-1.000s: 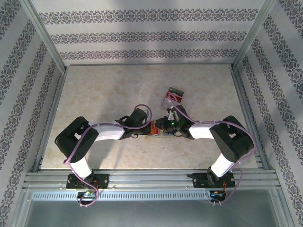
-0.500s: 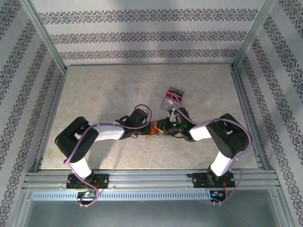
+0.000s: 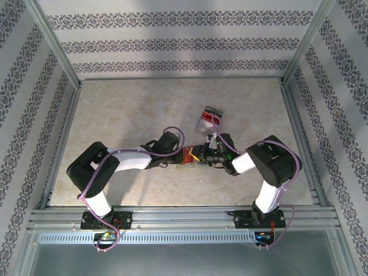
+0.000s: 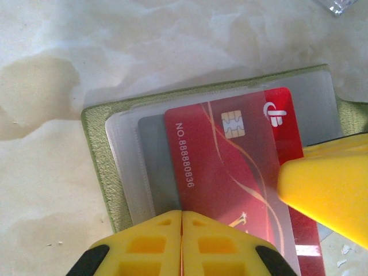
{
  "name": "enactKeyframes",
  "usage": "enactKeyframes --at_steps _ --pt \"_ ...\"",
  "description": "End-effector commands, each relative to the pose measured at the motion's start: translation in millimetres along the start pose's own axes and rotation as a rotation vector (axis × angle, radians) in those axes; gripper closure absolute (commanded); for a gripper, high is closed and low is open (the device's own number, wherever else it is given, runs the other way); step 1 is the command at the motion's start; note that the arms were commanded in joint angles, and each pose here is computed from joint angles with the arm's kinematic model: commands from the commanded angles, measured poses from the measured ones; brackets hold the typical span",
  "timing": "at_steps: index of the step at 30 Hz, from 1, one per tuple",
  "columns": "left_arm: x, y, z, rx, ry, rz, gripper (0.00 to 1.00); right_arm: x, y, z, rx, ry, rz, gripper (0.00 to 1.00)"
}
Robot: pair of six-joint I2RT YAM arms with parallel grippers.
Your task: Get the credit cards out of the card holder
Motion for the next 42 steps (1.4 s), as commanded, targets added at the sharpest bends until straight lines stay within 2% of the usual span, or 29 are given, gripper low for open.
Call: enactKeyframes --at_steps 1,9,16,30,42 --pt "-9 3 -1 0.044 0.042 0.002 0.92 2 5 5 0.050 0.000 0.013 0.85" --pt "-7 3 0 0.046 0.040 0.000 0.91 4 6 7 0.060 -0.001 0.012 0.86" --pt "-1 -2 6 0.028 0.019 -0.006 0.85 5 -1 7 0.045 -0.007 0.000 0.90" --pt "-5 8 6 0.059 0.016 0.009 0.87 8 -7 17 0.007 -0.043 0.007 0.95" --pt "2 21 15 0.087 -0.011 0.015 0.87 7 -12 44 -0.168 -0.112 0.090 0.95"
Point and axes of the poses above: each hand's point on the last joint's axis, 136 mm out from that joint toward the fingers, its own z axis back along the fingers, its own y axis along the line the jaws close on, x = y × z, the point moved 3 cm from there along z, back along the fingers, and after that the axes turned 14 degrees about -z, right-handed, at the moved point
